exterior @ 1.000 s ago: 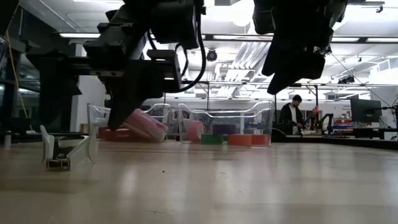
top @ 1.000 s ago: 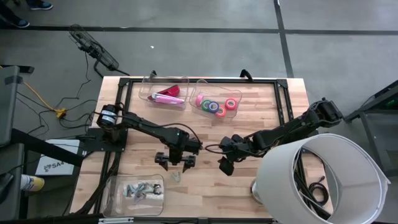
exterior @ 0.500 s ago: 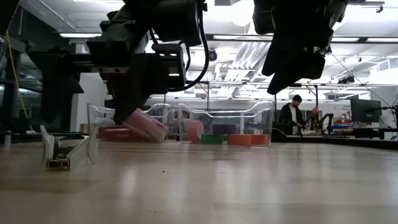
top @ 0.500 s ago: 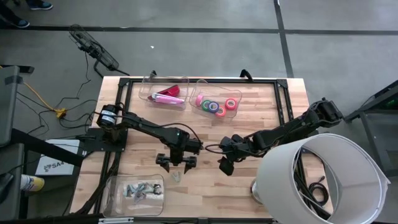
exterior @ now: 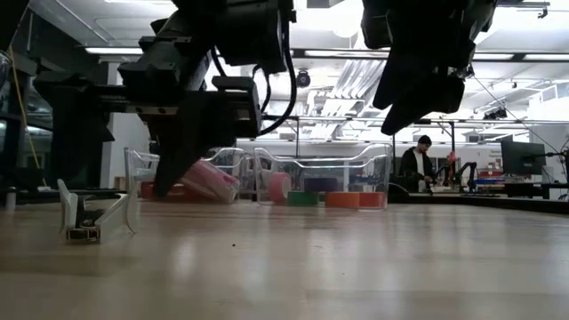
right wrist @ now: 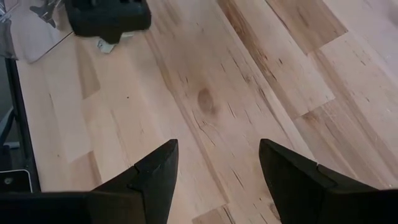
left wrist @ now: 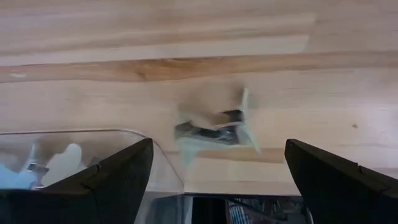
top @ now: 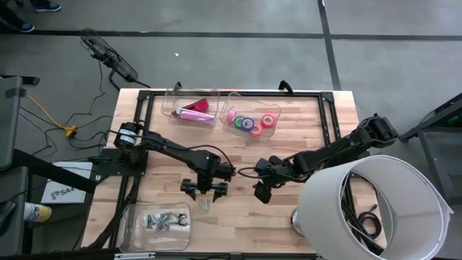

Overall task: Pick and place Stapler, Stapler remover, tape
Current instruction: Put the gray stapler remover into the bottom transparent bin

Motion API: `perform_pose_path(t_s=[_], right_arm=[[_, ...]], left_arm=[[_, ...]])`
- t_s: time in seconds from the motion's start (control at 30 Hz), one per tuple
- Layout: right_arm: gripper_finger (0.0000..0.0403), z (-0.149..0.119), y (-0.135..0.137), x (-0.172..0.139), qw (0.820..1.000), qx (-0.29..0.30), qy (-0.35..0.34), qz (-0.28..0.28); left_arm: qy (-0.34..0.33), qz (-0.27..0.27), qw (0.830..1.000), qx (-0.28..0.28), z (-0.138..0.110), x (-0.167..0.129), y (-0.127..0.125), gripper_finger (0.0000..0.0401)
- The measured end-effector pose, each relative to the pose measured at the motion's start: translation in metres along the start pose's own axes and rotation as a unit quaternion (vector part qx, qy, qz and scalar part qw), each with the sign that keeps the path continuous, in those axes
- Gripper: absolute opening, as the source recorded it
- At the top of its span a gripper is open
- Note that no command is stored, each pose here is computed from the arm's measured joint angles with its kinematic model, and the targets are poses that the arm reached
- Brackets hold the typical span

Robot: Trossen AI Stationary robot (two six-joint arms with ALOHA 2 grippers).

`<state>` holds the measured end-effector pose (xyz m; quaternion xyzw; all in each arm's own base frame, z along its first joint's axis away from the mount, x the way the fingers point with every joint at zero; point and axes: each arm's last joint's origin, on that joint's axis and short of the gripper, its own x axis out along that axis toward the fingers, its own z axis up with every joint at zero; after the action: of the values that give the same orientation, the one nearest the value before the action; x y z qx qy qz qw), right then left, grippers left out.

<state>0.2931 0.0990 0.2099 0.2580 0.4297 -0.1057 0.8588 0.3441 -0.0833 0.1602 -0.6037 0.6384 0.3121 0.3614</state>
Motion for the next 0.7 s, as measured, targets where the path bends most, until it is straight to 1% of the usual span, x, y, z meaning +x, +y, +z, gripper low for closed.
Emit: perform_pose_path(t_s=[0.2, 0.27, 0.37, 0.43, 0.7], right_arm=[[0.0216, 0.0, 0.0, 0.0, 1.0, 0.0, -0.003, -0.003], [0.0216, 0.0, -0.001, 0.0, 1.0, 0.0, -0.002, -0.005], [0.0216, -0.001, -0.001, 0.0, 1.0, -0.001, -0.001, -0.007], [0.0216, 0.0, -0.001, 0.0, 1.0, -0.001, -0.003, -0.009], [0.0216, 0.0, -0.001, 0.0, 1.0, -0.001, -0.005, -0.011]], left_arm=[[0.003, -0.001, 1.0, 0.01, -0.001, 0.013, -0.005, 0.0358], [0.003, 0.007, 1.0, 0.012, -0.001, 0.016, -0.004, 0.0358], [0.004, 0.002, 1.0, 0.016, 0.0, 0.018, -0.006, 0.0358], [0.005, 0.02, 1.0, 0.011, 0.0, 0.021, -0.002, 0.0358], [0.003, 0.017, 1.0, 0.021, -0.001, 0.024, -0.004, 0.0357]])
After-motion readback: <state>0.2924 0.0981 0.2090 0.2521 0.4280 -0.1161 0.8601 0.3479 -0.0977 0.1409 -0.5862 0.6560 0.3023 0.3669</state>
